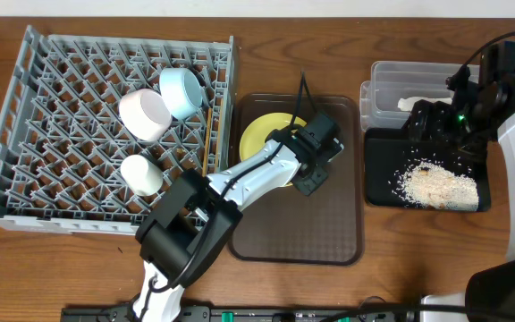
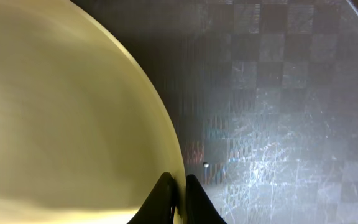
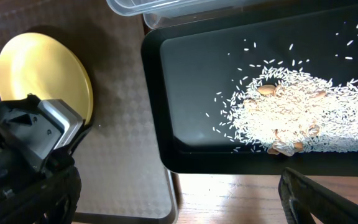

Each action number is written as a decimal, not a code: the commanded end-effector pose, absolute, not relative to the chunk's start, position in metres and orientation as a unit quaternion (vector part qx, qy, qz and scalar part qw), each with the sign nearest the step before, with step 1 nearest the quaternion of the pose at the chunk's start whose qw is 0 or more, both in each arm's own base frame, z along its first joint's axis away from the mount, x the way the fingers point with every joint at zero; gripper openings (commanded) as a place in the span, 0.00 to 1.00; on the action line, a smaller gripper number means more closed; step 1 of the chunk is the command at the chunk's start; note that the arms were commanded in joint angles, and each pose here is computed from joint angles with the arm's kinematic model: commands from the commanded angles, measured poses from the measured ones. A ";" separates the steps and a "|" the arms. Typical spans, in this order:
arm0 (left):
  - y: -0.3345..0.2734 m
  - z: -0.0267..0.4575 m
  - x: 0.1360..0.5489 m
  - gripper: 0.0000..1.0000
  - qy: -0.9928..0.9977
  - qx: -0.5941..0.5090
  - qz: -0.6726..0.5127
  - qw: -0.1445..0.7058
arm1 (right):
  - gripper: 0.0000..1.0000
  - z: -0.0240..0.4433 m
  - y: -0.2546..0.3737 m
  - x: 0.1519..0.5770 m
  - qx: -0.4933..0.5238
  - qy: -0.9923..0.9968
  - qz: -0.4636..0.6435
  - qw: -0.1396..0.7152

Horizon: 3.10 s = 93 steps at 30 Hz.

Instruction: Sort waste into correct bins and load items into the dishwasher

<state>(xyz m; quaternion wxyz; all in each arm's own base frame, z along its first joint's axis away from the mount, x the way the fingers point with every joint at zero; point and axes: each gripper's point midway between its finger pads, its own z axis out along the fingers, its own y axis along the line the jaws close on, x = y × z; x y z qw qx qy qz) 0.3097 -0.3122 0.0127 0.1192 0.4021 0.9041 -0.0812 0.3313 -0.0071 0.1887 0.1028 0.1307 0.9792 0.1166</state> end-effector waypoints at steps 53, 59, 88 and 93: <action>-0.141 0.241 0.419 0.08 0.862 0.003 -0.427 0.273 | 0.99 0.198 -0.009 0.327 0.126 0.979 0.115 0.113; -0.110 0.207 0.440 0.08 0.894 -0.047 -0.342 0.286 | 0.99 0.198 -0.009 0.327 0.126 0.979 0.114 0.113; -0.027 0.180 0.336 0.85 0.981 -0.060 -0.009 0.184 | 0.99 0.222 -0.006 0.392 0.068 0.960 0.092 0.255; -0.023 0.173 0.306 0.85 0.990 -0.068 -0.002 0.126 | 0.99 0.211 -0.011 0.376 0.066 0.972 0.065 0.218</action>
